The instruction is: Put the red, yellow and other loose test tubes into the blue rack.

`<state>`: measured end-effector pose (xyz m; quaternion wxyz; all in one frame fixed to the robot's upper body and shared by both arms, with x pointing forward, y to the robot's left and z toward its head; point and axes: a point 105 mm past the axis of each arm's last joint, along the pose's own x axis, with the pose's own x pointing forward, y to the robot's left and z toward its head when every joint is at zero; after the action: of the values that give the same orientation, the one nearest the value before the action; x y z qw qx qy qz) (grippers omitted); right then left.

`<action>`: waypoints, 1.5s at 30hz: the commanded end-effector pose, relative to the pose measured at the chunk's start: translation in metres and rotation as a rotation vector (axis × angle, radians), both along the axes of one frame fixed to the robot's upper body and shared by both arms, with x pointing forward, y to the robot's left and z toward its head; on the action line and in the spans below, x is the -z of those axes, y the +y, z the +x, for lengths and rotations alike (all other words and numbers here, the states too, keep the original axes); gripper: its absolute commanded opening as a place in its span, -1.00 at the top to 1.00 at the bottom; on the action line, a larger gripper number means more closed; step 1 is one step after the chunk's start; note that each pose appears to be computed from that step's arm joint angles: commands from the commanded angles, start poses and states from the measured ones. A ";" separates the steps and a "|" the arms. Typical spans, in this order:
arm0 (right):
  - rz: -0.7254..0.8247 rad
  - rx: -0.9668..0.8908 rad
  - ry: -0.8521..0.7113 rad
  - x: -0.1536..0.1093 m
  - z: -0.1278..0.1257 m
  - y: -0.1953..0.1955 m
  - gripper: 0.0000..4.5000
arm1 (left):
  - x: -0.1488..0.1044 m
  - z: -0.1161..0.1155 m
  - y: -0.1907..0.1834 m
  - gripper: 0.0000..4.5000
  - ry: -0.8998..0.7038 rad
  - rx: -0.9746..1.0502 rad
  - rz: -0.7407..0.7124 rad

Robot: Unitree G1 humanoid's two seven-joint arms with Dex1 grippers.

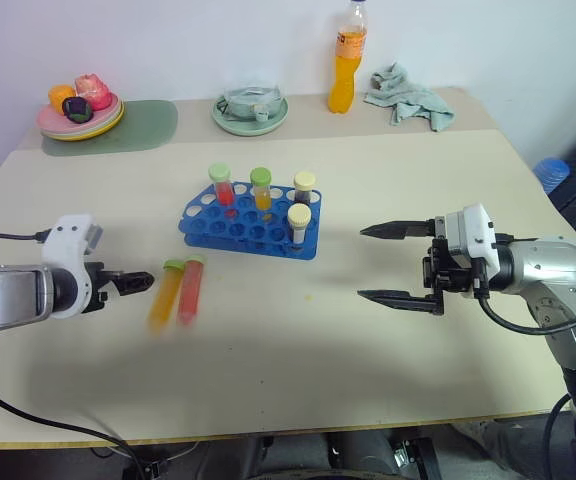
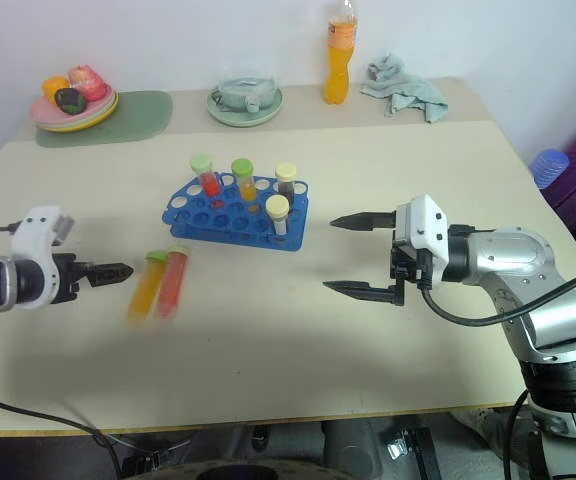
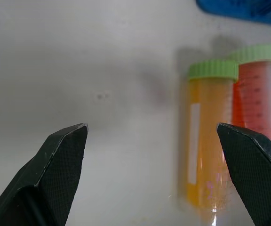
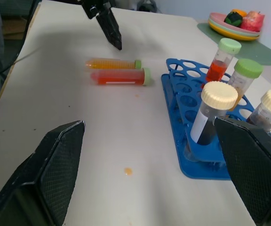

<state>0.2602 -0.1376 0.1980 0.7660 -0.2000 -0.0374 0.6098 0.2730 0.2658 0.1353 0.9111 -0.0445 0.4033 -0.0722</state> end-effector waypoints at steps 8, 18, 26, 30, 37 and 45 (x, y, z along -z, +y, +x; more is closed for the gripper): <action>0.002 -0.019 -0.045 -0.005 -0.007 0.003 -0.98 | 0.008 0.002 -0.016 -1.00 0.057 0.003 0.049; 0.005 -0.016 -0.043 -0.002 -0.006 0.002 -0.98 | 0.009 -0.003 0.006 -1.00 0.101 -0.117 0.094; 0.004 -0.021 -0.042 0.001 -0.005 0.000 -0.98 | 0.015 -0.006 0.005 -1.00 0.131 -0.146 0.115; 0.003 -0.021 -0.045 0.001 -0.005 0.000 -0.98 | 0.016 -0.004 0.002 -1.00 0.138 -0.175 0.099; 0.005 -0.021 -0.043 0.002 -0.004 0.000 -0.98 | 0.008 0.014 0.008 -1.00 0.123 -0.310 0.065; 0.006 -0.021 -0.043 0.003 -0.004 0.000 -1.00 | 0.007 0.027 0.013 -0.88 0.137 -0.355 0.097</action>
<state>0.2579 -0.1390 0.1903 0.7615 -0.2088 -0.0409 0.6123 0.2976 0.2752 0.1240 0.8781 -0.0826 0.4598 0.1036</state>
